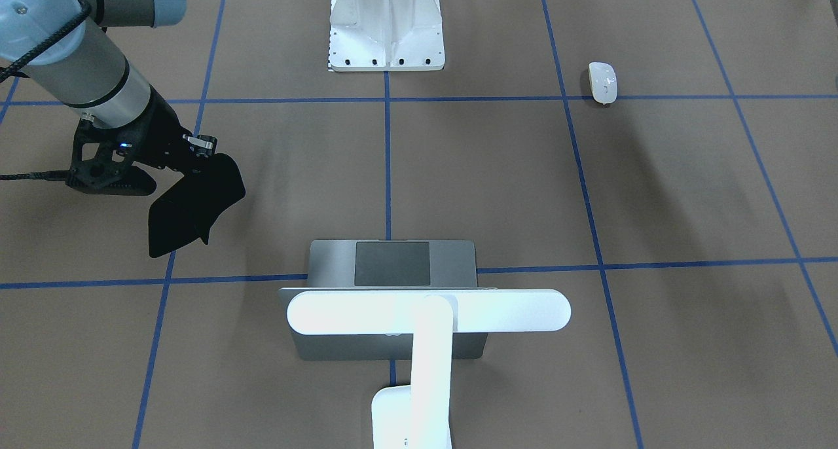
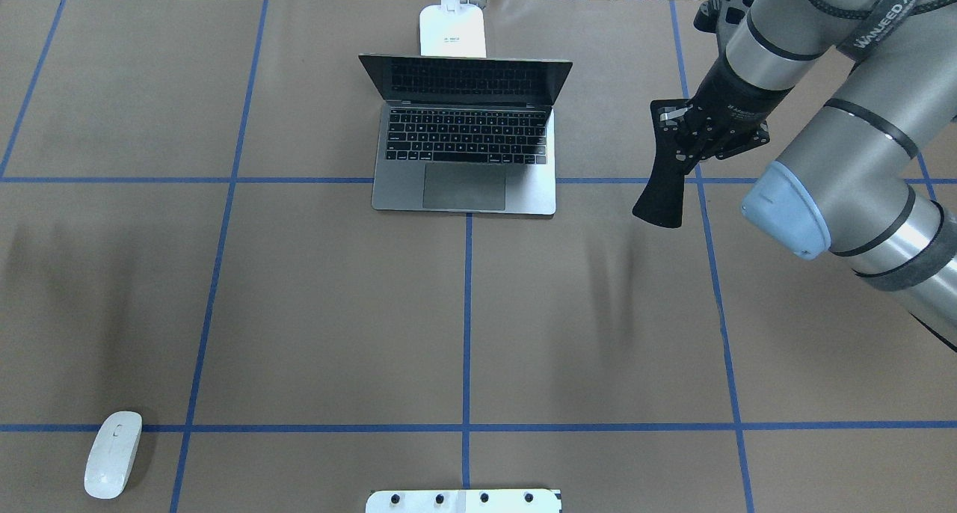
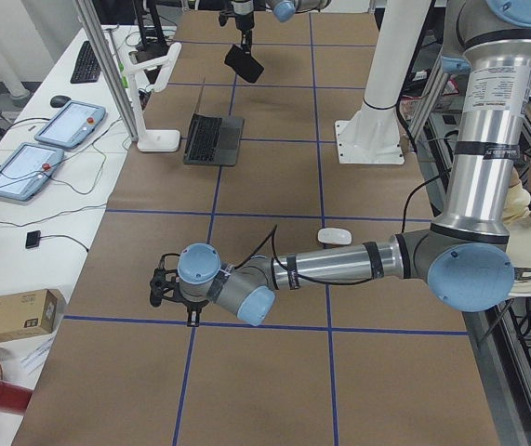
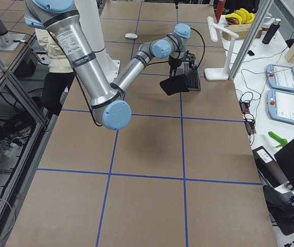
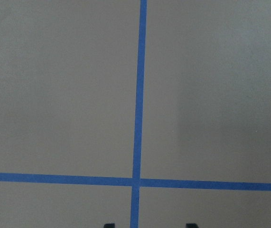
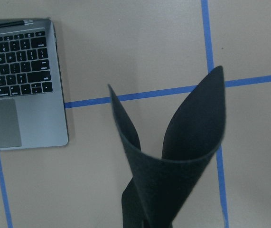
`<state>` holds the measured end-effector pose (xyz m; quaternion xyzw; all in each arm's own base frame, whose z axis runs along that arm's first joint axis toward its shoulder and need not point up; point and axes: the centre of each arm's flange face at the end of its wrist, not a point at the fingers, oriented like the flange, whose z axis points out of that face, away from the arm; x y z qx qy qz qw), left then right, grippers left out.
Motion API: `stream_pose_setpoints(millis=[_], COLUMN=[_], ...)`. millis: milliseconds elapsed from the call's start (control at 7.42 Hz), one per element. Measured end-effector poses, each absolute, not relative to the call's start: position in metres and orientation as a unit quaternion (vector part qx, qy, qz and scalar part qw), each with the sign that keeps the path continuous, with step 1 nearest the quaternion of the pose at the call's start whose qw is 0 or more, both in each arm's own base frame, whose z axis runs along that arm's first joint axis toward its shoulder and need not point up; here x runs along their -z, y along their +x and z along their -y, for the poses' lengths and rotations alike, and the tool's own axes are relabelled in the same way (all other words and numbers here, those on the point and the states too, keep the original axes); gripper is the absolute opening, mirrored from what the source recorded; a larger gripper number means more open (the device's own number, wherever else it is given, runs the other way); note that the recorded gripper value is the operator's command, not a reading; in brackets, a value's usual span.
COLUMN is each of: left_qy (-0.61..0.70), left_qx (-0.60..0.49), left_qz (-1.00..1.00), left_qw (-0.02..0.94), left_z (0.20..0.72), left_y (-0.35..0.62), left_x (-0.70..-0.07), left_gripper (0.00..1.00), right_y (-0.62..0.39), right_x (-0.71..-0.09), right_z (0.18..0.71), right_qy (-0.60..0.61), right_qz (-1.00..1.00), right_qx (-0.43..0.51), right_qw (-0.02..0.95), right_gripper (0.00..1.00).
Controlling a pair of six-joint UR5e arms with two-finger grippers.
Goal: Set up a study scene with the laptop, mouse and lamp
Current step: 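Lay the mouse pad beside the laptop and open the right gripper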
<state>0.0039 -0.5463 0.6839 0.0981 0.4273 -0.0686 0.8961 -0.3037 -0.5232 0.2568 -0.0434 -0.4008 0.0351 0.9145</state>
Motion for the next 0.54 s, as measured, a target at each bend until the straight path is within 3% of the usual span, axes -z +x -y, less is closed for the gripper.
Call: stream_pose_setpoints(millis=[539], left_qy=[0.098], left_qx=[0.069], left_qz=[-0.427], left_qw=[0.896], left_z=[0.5463], left_y=[0.0034], left_x=[-0.6837], left_gripper=[0.59], right_y=[-0.3141], right_x=[-0.2629], right_z=[0.5254], right_qy=[-0.034], right_qz=[0.383], right_qx=[-0.035], right_qw=[0.922], right_gripper=[1.0])
